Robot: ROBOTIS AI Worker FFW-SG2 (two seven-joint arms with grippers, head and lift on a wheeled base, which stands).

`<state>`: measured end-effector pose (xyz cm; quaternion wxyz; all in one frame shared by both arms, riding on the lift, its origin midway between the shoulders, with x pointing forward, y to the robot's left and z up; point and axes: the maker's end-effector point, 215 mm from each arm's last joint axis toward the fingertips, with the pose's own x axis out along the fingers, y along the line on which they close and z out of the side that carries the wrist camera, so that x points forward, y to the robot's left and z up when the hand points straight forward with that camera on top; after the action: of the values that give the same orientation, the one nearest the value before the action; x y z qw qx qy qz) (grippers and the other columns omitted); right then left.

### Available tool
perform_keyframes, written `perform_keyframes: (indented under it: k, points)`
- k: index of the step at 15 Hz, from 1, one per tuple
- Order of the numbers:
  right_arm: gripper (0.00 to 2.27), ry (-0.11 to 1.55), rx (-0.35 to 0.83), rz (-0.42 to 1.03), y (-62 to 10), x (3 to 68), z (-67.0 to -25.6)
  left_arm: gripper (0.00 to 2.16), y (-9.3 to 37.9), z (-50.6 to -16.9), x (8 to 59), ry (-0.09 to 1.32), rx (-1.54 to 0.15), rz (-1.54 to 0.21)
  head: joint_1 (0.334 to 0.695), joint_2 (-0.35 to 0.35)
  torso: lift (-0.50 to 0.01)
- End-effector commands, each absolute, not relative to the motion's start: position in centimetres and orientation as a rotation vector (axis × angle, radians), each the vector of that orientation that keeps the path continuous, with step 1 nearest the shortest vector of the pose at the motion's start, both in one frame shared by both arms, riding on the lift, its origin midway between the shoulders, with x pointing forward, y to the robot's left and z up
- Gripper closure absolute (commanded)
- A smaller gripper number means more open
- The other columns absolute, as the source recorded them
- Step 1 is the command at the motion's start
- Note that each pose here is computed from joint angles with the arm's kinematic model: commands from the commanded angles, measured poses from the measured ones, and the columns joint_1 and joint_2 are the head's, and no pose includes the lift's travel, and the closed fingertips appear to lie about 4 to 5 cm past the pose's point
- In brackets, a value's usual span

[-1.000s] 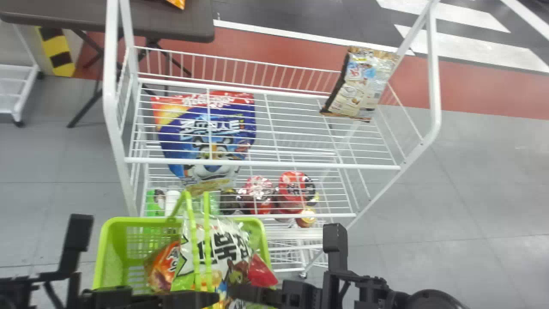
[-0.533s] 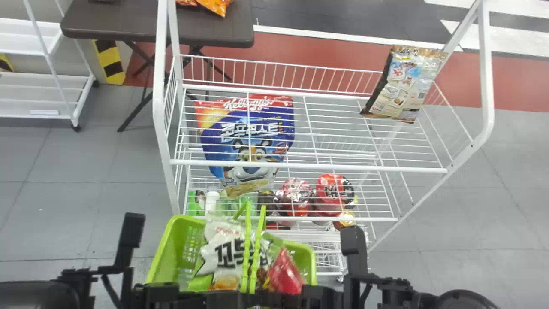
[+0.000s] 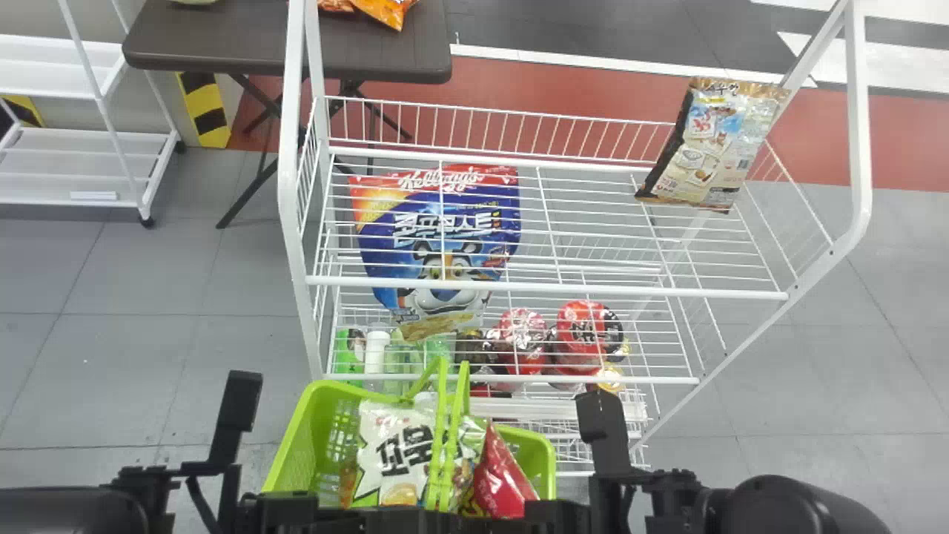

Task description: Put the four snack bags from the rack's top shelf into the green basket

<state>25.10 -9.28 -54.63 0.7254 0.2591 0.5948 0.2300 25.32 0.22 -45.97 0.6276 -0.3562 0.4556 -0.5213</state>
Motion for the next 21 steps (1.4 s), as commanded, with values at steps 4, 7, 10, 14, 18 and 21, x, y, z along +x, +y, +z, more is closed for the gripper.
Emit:
perform_keyframes:
  k: [4,7,10,14,18,21]
  points:
    - [0.06,1.094,0.400,0.351,-15.6,29.7,-51.0,2.12,-0.2,-45.8,25.4,1.046,-0.813,-1.203,0.695,-0.282,0.000]
    - [0.05,0.720,0.291,0.201,-21.3,40.3,-45.9,2.12,-0.1,-45.9,25.3,1.046,-0.816,-1.201,0.695,-0.329,0.000]
    - [0.05,0.436,0.180,0.092,-26.6,49.6,-40.2,2.12,-0.2,-46.2,25.1,1.053,-0.820,-1.198,0.695,-0.350,0.000]
    - [0.06,0.193,0.030,-0.114,-34.2,59.6,-34.7,2.12,0.0,-46.6,24.8,1.065,-0.822,-1.193,0.695,-0.350,0.000]
    - [0.06,0.114,-0.020,-0.245,-42.4,64.7,-32.1,2.12,0.4,-46.8,24.7,1.064,-0.823,-1.188,0.695,-0.350,0.000]
    - [0.06,0.143,-0.018,-0.289,-47.2,67.1,-32.8,2.12,0.6,-47.0,24.8,1.061,-0.824,-1.182,0.695,-0.350,0.000]
